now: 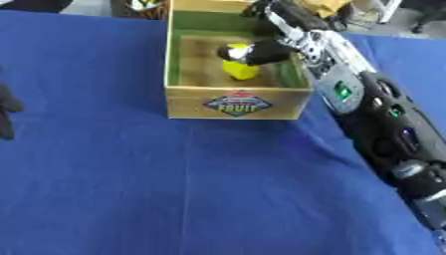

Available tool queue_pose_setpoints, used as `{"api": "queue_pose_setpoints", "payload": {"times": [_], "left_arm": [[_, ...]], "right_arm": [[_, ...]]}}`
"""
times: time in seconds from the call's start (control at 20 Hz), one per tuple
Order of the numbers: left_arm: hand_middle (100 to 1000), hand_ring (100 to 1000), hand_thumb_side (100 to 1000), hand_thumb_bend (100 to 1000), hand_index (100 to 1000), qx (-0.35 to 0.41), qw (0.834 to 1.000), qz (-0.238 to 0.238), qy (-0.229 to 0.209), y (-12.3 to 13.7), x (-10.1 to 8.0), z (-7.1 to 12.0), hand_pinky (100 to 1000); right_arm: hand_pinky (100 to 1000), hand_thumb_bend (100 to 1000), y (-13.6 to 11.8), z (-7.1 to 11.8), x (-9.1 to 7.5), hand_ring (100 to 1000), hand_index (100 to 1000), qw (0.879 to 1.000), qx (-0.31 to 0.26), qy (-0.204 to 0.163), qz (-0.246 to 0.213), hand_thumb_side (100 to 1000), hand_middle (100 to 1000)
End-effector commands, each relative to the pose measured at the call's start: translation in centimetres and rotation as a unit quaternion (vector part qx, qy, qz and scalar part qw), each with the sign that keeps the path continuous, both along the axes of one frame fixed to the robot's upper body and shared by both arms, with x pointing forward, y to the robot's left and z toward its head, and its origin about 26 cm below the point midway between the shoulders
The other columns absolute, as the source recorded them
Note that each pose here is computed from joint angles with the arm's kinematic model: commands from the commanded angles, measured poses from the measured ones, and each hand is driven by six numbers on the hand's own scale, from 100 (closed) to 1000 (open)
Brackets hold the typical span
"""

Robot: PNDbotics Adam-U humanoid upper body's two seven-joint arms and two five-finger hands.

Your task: Pick up objects on the table and place them in the box.

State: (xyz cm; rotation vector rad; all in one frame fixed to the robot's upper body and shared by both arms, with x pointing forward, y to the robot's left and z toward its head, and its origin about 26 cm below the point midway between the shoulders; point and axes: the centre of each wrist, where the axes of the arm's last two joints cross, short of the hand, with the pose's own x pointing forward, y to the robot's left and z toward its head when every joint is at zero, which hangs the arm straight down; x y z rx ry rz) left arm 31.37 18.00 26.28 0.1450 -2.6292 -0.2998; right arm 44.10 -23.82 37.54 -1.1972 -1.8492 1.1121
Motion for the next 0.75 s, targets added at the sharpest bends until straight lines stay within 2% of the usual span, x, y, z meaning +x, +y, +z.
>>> {"api": "queue_pose_setpoints", "payload": {"times": [0.05, 0.25, 0.35, 0.4, 0.45, 0.5, 0.55, 0.6, 0.7, 0.75], "left_arm": [[448, 450, 851, 100, 643, -0.001, 1.0, 0.002, -0.007, 0.2, -0.4, 0.3, 251], [449, 450, 850, 100, 643, -0.003, 1.0, 0.011, -0.001, 0.6, -0.3, 0.0, 252], [449, 450, 850, 100, 643, -0.005, 1.0, 0.016, 0.002, 0.8, -0.3, -0.2, 253], [449, 450, 849, 100, 642, -0.007, 1.0, 0.019, 0.004, 0.9, -0.3, -0.3, 253], [449, 450, 849, 100, 642, -0.009, 1.0, 0.022, 0.006, 1.0, -0.3, -0.4, 254], [449, 451, 848, 100, 642, -0.011, 1.0, 0.025, 0.007, 1.1, -0.3, -0.5, 255], [449, 451, 848, 100, 642, -0.014, 1.0, 0.027, 0.008, 1.2, -0.3, -0.6, 255], [449, 451, 848, 100, 642, -0.017, 0.999, 0.029, 0.009, 1.2, -0.3, -0.6, 255], [450, 452, 848, 100, 642, -0.022, 0.999, 0.032, 0.01, 1.3, -0.3, -0.7, 257], [450, 452, 848, 100, 642, -0.024, 0.999, 0.034, 0.01, 1.4, -0.3, -0.7, 257]], "right_arm": [[754, 544, -1.2, 3.0, -2.4, 848, 977, 0.999, 0.025, -0.045, 0.016, 1000, 787], [731, 490, -2.1, 4.6, -6.4, 823, 955, 0.99, 0.074, -0.102, 0.057, 1000, 757], [719, 473, -2.5, 5.1, -8.9, 809, 938, 0.982, 0.108, -0.135, 0.078, 1000, 736], [700, 355, -2.7, 5.1, -10.2, 787, 910, 0.977, 0.128, -0.151, 0.086, 974, 703], [696, 326, -2.9, 4.9, -11.6, 782, 905, 0.971, 0.148, -0.164, 0.095, 950, 697], [686, 257, -3.0, 4.4, -12.9, 769, 891, 0.965, 0.167, -0.174, 0.104, 900, 679], [684, 242, -2.9, 3.9, -14.3, 768, 889, 0.959, 0.186, -0.182, 0.112, 894, 677], [675, 176, -3.0, 3.2, -15.3, 758, 880, 0.953, 0.204, -0.188, 0.121, 876, 665], [668, 100, -3.6, 1.9, -15.8, 750, 866, 0.943, 0.23, -0.201, 0.135, 851, 659], [664, 100, -4.0, 1.1, -15.7, 746, 861, 0.937, 0.24, -0.208, 0.148, 1000, 685]]}}
